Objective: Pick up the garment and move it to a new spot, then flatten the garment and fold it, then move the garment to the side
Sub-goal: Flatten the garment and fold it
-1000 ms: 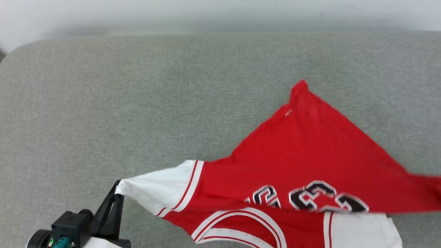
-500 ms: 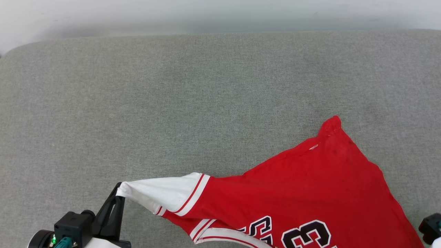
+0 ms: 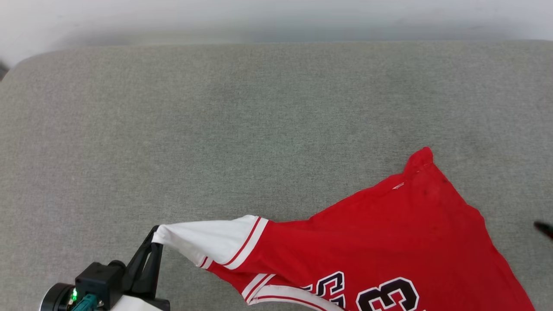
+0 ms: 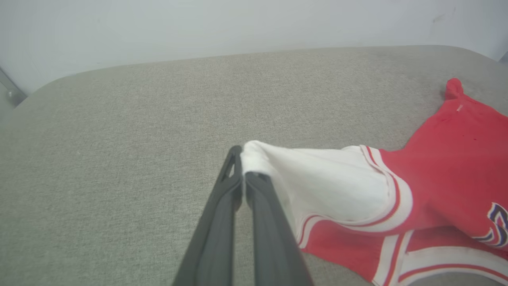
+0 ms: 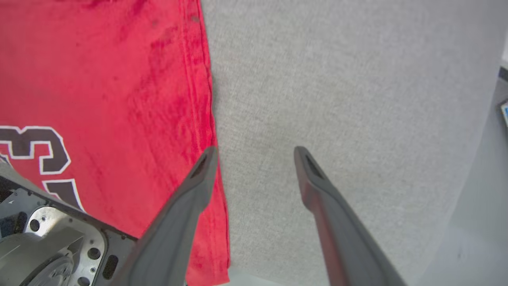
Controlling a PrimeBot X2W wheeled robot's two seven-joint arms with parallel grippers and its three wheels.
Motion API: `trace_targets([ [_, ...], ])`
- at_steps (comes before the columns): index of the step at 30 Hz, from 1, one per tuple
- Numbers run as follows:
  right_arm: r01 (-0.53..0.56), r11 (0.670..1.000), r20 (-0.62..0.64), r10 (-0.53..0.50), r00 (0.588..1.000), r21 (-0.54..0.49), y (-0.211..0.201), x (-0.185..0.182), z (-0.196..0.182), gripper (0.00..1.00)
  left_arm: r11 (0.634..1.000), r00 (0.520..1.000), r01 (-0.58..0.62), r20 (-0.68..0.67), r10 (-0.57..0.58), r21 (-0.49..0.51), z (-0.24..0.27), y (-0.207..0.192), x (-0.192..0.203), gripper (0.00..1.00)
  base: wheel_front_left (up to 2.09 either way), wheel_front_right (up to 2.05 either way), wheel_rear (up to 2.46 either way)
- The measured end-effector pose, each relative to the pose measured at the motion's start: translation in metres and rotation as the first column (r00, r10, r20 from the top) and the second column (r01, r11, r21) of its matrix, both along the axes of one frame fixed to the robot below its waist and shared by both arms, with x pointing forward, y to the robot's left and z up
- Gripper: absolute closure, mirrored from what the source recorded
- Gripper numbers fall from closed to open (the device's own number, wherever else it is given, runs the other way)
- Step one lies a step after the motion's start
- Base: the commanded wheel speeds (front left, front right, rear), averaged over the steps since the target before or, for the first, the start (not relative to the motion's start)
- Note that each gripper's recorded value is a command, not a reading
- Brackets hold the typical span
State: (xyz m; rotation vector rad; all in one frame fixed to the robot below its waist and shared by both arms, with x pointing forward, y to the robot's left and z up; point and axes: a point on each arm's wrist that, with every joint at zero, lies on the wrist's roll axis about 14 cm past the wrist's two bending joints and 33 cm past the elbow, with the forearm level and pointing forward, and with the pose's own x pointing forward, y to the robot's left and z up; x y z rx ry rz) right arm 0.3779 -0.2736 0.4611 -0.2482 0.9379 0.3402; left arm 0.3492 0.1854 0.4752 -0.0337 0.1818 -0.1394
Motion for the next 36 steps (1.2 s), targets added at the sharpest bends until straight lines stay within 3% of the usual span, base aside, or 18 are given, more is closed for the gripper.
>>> trace_targets([
  [4, -0.052, 0.998, 0.066, 0.053, 0.996, -0.023, 0.014, 0.030, 0.026, 0.00, 1.000, 1.000, 0.003, 0.004, -0.003, 0.002, 0.000, 0.000, 0.005, 1.00, 0.00, 0.00, 0.00],
  [9, -0.119, 0.991, 0.009, 0.119, 0.993, -0.066, 0.035, 0.054, 0.024, 0.00, 1.000, 1.000, 0.004, -0.002, -0.004, 0.003, -0.004, 0.000, 0.011, 1.00, 0.00, 0.00, 0.00],
  [13, -0.173, 0.978, -0.059, 0.167, 0.984, -0.119, 0.052, 0.074, 0.012, 0.00, 1.000, 1.000, 0.008, -0.014, -0.008, -0.004, -0.011, -0.002, 0.018, 1.00, 0.00, 0.00, 0.00],
  [25, -0.266, 0.958, -0.223, 0.237, 0.945, -0.110, 0.107, 0.117, -0.062, 0.00, 1.000, 0.998, -0.006, -0.055, 0.005, -0.003, -0.033, 0.000, 0.034, 1.00, 0.00, 0.00, 0.00],
  [34, -0.325, 0.940, -0.293, 0.283, 0.913, -0.107, 0.115, 0.113, -0.097, 0.00, 1.000, 0.997, -0.023, -0.077, 0.023, 0.002, -0.044, 0.005, 0.037, 1.00, 0.00, 0.00, 0.00],
  [35, -0.323, 0.941, -0.283, 0.284, 0.916, -0.099, 0.116, 0.114, -0.096, 0.56, 1.000, 0.997, -0.023, -0.076, 0.023, 0.003, -0.044, 0.005, 0.037, 1.00, 0.00, 0.00, 0.00],
  [36, -0.316, 0.944, -0.272, 0.282, 0.920, -0.091, 0.116, 0.114, -0.096, 1.00, 1.000, 0.997, -0.021, -0.074, 0.021, 0.003, -0.043, 0.005, 0.037, 1.00, 0.00, 0.00, 0.00],
])
